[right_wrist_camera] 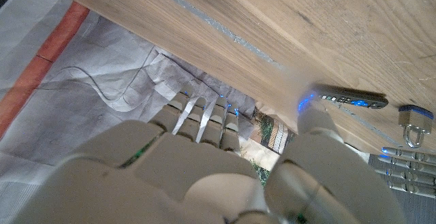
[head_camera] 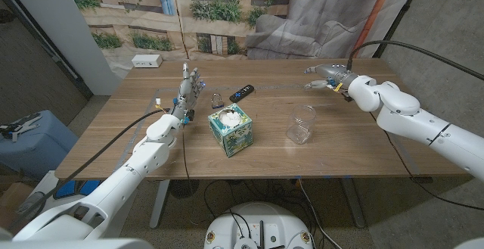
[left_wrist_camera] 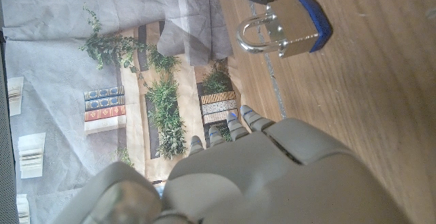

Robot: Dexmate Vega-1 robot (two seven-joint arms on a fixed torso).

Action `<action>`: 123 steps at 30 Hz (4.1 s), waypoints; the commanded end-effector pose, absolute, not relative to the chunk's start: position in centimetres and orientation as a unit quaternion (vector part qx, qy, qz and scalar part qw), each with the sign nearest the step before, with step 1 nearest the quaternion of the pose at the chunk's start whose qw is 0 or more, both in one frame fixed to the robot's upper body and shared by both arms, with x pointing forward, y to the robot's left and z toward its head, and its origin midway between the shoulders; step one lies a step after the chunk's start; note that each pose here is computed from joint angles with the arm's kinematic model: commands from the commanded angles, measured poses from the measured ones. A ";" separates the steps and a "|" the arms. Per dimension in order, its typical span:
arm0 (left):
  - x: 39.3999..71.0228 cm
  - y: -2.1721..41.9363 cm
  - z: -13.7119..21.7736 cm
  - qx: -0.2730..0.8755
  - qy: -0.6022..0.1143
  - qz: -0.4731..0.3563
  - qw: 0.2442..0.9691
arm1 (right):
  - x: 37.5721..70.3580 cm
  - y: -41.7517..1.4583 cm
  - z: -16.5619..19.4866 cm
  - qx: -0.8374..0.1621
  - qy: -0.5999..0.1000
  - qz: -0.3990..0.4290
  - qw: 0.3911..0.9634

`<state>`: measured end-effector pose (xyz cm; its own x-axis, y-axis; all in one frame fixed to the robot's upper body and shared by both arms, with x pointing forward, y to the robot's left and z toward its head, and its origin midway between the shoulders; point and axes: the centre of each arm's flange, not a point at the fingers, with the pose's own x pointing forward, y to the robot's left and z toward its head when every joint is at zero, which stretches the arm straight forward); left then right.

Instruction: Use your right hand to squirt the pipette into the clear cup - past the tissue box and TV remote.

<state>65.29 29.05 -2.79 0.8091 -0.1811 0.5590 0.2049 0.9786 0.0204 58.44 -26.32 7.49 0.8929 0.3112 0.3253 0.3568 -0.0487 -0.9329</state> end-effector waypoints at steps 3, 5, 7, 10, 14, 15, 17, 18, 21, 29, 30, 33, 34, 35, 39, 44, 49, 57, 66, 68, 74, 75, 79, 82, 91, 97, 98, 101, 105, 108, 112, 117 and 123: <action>65.3 29.0 -2.8 -0.020 -0.292 -0.102 0.951 | 59.2 -26.2 7.4 -0.765 -0.165 -0.005 0.622; 65.3 29.0 -2.8 -0.020 -0.292 -0.102 0.951 | 59.3 -26.1 7.3 -0.768 -0.158 -0.005 0.621; 65.3 29.0 -2.8 -0.020 -0.292 -0.102 0.951 | 59.4 -26.2 7.2 -0.765 -0.152 -0.005 0.625; 65.3 29.0 -2.8 -0.020 -0.292 -0.102 0.951 | 59.6 -26.3 7.1 -0.766 -0.140 -0.005 0.628; 65.3 29.1 -2.8 -0.020 -0.292 -0.102 0.951 | 59.8 -26.3 6.9 -0.768 -0.130 -0.005 0.627; 65.3 29.1 -2.8 -0.020 -0.292 -0.102 0.951 | 59.9 -26.3 6.9 -0.768 -0.126 -0.005 0.628; 65.3 29.1 -2.8 -0.020 -0.292 -0.102 0.951 | 60.1 -26.4 6.8 -0.765 -0.121 -0.005 0.632; 65.3 29.1 -2.8 -0.020 -0.292 -0.102 0.951 | 60.2 -26.5 6.7 -0.764 -0.120 -0.006 0.634; 65.3 29.1 -2.8 -0.020 -0.292 -0.102 0.951 | 60.5 -26.6 6.5 -0.765 -0.114 -0.006 0.634; 65.3 29.1 -2.7 -0.020 -0.292 -0.102 0.951 | 61.6 -26.6 5.8 -0.770 -0.103 -0.002 0.630; 65.3 29.1 -2.7 -0.020 -0.292 -0.102 0.951 | 61.7 -26.5 5.6 -0.770 -0.105 0.000 0.629; 65.3 29.1 -2.7 -0.020 -0.292 -0.102 0.951 | 62.0 -26.3 5.1 -0.773 -0.105 0.003 0.626; 65.3 29.1 -2.7 -0.020 -0.292 -0.102 0.951 | 62.0 -26.3 5.0 -0.773 -0.106 0.004 0.625; 65.3 29.1 -2.7 -0.020 -0.292 -0.102 0.951 | 62.1 -26.3 4.9 -0.772 -0.105 0.004 0.626; 65.3 29.1 -2.8 -0.020 -0.292 -0.102 0.951 | 62.3 -26.2 4.4 -0.775 -0.114 0.009 0.622; 65.3 29.1 -2.8 -0.020 -0.292 -0.102 0.951 | 62.7 -26.2 3.8 -0.775 -0.116 0.014 0.621; 65.3 29.1 -2.8 -0.020 -0.292 -0.102 0.951 | 62.9 -26.3 3.4 -0.776 -0.121 0.012 0.619; 65.3 29.1 -2.8 -0.020 -0.292 -0.102 0.951 | 63.5 -26.2 2.9 -0.781 -0.120 0.015 0.612; 65.3 29.1 -2.8 -0.020 -0.292 -0.102 0.951 | 63.8 -26.0 2.2 -0.783 -0.121 0.012 0.611; 65.3 29.1 -2.8 -0.020 -0.292 -0.102 0.951 | 63.9 -26.0 2.0 -0.784 -0.120 0.012 0.609; 65.3 29.1 -2.8 -0.020 -0.292 -0.102 0.951 | 64.0 -25.9 1.7 -0.786 -0.121 0.007 0.606; 65.3 29.0 -2.8 -0.020 -0.292 -0.102 0.951 | 64.0 -25.9 1.7 -0.786 -0.120 0.006 0.607; 65.3 29.0 -2.8 -0.020 -0.292 -0.102 0.951 | 64.2 -25.8 1.5 -0.788 -0.119 0.008 0.604; 65.3 29.0 -2.8 -0.020 -0.292 -0.102 0.951 | 64.3 -25.8 1.4 -0.789 -0.116 0.008 0.604; 65.3 29.0 -2.8 -0.020 -0.292 -0.102 0.951 | 64.6 -26.0 1.4 -0.791 -0.110 0.011 0.602; 65.3 29.0 -2.8 -0.020 -0.292 -0.102 0.951 | 64.8 -26.0 1.3 -0.789 -0.109 0.013 0.605; 65.3 29.0 -2.8 -0.020 -0.292 -0.102 0.951 | 64.8 -26.0 1.3 -0.789 -0.108 0.011 0.605; 65.3 29.0 -2.8 -0.020 -0.292 -0.102 0.951 | 64.8 -26.0 1.3 -0.789 -0.108 0.011 0.605; 65.3 29.0 -2.8 -0.020 -0.292 -0.102 0.951 | 65.0 -26.0 1.3 -0.790 -0.111 0.012 0.604; 65.3 29.0 -2.8 -0.020 -0.292 -0.102 0.951 | 65.0 -26.0 1.3 -0.788 -0.109 0.010 0.605; 65.3 29.0 -2.8 -0.020 -0.292 -0.102 0.951 | 65.2 -26.0 1.2 -0.789 -0.111 0.010 0.604; 65.3 29.0 -2.8 -0.020 -0.292 -0.102 0.951 | 65.3 -26.1 1.1 -0.787 -0.112 0.005 0.606; 65.3 29.0 -2.8 -0.020 -0.292 -0.102 0.951 | 65.3 -26.1 1.1 -0.786 -0.117 0.000 0.606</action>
